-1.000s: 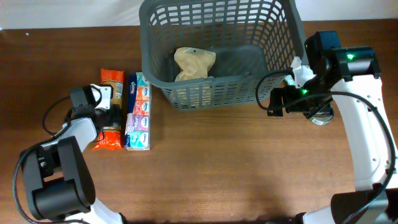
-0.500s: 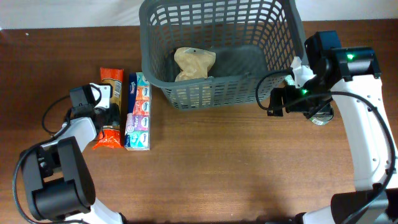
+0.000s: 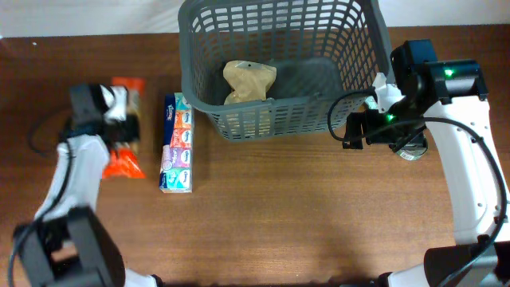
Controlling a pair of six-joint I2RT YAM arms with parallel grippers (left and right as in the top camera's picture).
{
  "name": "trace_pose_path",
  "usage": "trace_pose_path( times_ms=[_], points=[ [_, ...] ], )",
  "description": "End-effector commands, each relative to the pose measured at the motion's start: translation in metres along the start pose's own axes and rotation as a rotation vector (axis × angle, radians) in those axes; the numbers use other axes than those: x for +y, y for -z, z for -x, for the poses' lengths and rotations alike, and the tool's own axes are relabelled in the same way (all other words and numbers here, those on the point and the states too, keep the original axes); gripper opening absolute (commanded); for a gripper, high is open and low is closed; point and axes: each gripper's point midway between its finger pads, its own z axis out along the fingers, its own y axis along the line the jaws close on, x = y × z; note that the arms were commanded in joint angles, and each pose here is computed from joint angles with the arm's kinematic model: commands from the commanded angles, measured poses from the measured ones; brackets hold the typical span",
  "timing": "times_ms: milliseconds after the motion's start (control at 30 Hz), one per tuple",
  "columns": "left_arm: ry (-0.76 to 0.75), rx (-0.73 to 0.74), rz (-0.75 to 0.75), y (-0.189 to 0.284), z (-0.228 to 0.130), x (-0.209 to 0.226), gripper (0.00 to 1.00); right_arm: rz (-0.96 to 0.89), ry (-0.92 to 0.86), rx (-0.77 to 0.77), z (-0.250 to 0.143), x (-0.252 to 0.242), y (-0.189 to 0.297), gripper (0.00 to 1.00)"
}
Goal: Pack container
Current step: 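Lift the spaghetti package over the basket and drop it in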
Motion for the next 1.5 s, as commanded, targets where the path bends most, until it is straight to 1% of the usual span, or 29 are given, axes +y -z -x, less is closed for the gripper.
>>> trace_pose_path(
  times_ms=[0,100,167,200,233,267,333,400,467,500,533,667,733,933,1133,1267,1467],
  points=[
    [-0.062,-0.361,0.099,0.126,0.111,0.018,0.02,0.011,0.004,0.008,0.001,0.002,-0.002,0.99],
    [-0.161,-0.473,0.09,0.182,0.141,0.009,0.02,0.011,0.004,0.008,0.001,0.002,-0.002,0.99],
    [-0.27,-0.566,0.095,0.224,0.163,-0.006,0.02,0.011,0.004,0.008,0.001,0.002,-0.002,0.99],
    [-0.311,-0.589,0.101,0.235,0.168,-0.011,0.02,0.011,0.004,0.008,0.001,0.002,-0.002,0.99],
    [-0.451,-0.66,0.111,0.265,0.184,-0.033,0.02,0.011,0.004,0.008,0.001,0.002,-0.002,0.99],
    [-0.526,-0.696,0.108,0.277,0.19,-0.047,0.02,0.011,0.004,0.008,0.001,0.002,-0.002,0.99],
    [-0.724,-0.775,0.071,0.297,0.197,-0.083,0.02,0.011,0.004,0.008,0.001,0.002,-0.002,0.99],
    [-0.845,-0.843,0.027,0.31,0.2,-0.113,0.02,0.011,0.004,0.008,0.001,0.002,-0.002,0.99],
    [-0.929,-0.91,-0.02,0.32,0.201,-0.142,0.02,0.011,0.004,0.008,0.001,0.002,-0.002,0.99],
    [-1.016,-0.961,-0.074,0.327,0.197,-0.168,0.02,0.011,0.004,0.008,0.001,0.002,-0.002,0.99],
    [-1.061,-0.987,-0.103,0.331,0.194,-0.183,0.02,0.011,0.004,0.008,0.001,0.002,-0.002,0.99],
    [-1.164,-1.035,-0.155,0.33,0.191,-0.215,0.02,0.011,0.004,0.008,0.0,0.002,-0.002,0.99],
    [-1.184,-1.043,-0.173,0.323,0.192,-0.227,0.02,0.011,0.004,0.008,0.001,0.002,-0.002,0.99],
    [-1.277,-1.065,-0.313,0.298,0.186,-0.276,0.02,0.011,0.004,0.008,0.001,0.002,-0.002,0.99],
    [-1.297,-1.066,-0.356,0.271,0.202,-0.304,0.02,0.011,0.004,0.008,0.001,0.002,-0.002,0.99],
    [-1.319,-1.046,-0.446,0.248,0.196,-0.325,0.02,0.011,0.004,0.008,0.001,0.002,-0.002,0.99],
    [-1.34,-0.997,-0.498,0.221,0.185,-0.347,0.02,0.011,0.004,0.008,0.001,0.002,-0.002,0.99]
  ],
)
